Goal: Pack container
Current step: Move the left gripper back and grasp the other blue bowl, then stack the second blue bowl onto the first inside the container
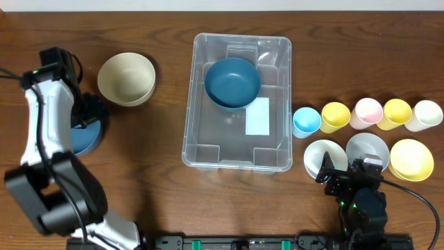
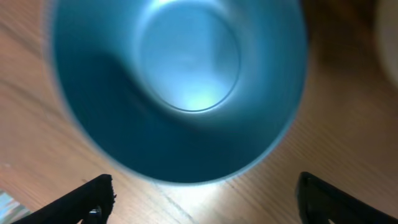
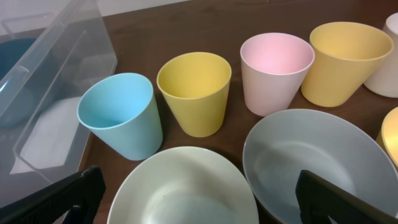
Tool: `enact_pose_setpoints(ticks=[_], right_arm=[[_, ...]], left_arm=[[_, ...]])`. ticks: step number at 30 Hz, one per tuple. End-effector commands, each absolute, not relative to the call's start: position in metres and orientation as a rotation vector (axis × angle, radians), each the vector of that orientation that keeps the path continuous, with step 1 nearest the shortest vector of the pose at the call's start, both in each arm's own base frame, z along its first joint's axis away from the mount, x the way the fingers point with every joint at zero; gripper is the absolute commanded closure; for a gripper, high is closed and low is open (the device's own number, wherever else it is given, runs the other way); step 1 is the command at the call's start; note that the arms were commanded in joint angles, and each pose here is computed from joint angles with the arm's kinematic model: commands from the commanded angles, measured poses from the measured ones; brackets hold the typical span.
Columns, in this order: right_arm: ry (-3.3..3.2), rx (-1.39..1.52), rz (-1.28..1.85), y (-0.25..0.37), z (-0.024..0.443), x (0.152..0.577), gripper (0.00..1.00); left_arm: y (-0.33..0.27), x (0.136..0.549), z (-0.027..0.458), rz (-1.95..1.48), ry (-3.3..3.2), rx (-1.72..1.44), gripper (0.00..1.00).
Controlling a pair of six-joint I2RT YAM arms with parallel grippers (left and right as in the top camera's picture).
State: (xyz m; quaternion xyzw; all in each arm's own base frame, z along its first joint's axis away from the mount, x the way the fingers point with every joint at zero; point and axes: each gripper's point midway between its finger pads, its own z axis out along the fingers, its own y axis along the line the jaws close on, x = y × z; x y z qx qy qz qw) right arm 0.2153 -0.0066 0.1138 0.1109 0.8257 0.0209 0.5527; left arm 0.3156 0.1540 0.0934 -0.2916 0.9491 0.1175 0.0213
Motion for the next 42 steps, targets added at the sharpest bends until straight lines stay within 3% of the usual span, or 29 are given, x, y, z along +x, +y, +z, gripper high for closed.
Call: enact_pose_setpoints(ticks=[1, 7, 10, 12, 14, 15, 21, 27, 30, 37, 42], right_arm=[[1.944, 0.270, 0.041, -0.009, 0.115, 0.215, 0.01], [1.944, 0.270, 0.041, -0.009, 0.115, 0.215, 0.01], [1.944, 0.270, 0.041, -0.009, 0.115, 0.215, 0.01], [1.944, 0.270, 0.041, -0.009, 0.115, 0.215, 0.01], [1.944, 0.270, 0.041, -0.009, 0.115, 0.215, 0.01], [1.944, 0.270, 0.041, -0.009, 0.115, 0.215, 0.01], [1.944, 0.270, 0.041, -0.009, 0.115, 0.215, 0.01], [1.944, 0.270, 0.041, -0.009, 0.115, 0.215, 0.01], [1.944, 0.270, 0.041, -0.009, 0.115, 0.215, 0.01], [1.944, 0.270, 0.041, -0.009, 0.115, 0.215, 0.01], [1.944, 0.270, 0.041, -0.009, 0.115, 0.215, 0.01]], left_arm=[[0.150, 0.313, 0.068, 0.344, 3.025, -0.907, 0.12], [0.151, 0.314, 0.042, 0.346, 3.081, -0.912, 0.14], [0.152, 0.315, 0.035, 0.347, 3.087, -0.914, 0.27], [0.152, 0.315, 0.033, 0.347, 3.091, -0.915, 0.46], [0.152, 0.314, 0.032, 0.348, 3.097, -0.916, 0.91], [0.151, 0.313, 0.033, 0.348, 3.100, -0.917, 0.94], [0.154, 0.308, 0.054, 0.353, 3.070, -0.933, 0.94], [0.151, 0.312, 0.124, 0.330, 2.877, -0.936, 0.94], [0.121, 0.321, 0.171, 0.166, 2.759, -0.832, 0.94], [-0.011, 0.337, 0.273, -0.122, 2.525, -0.079, 0.94], [-0.128, 0.336, 0.302, -0.170, 2.287, 0.606, 0.94]])
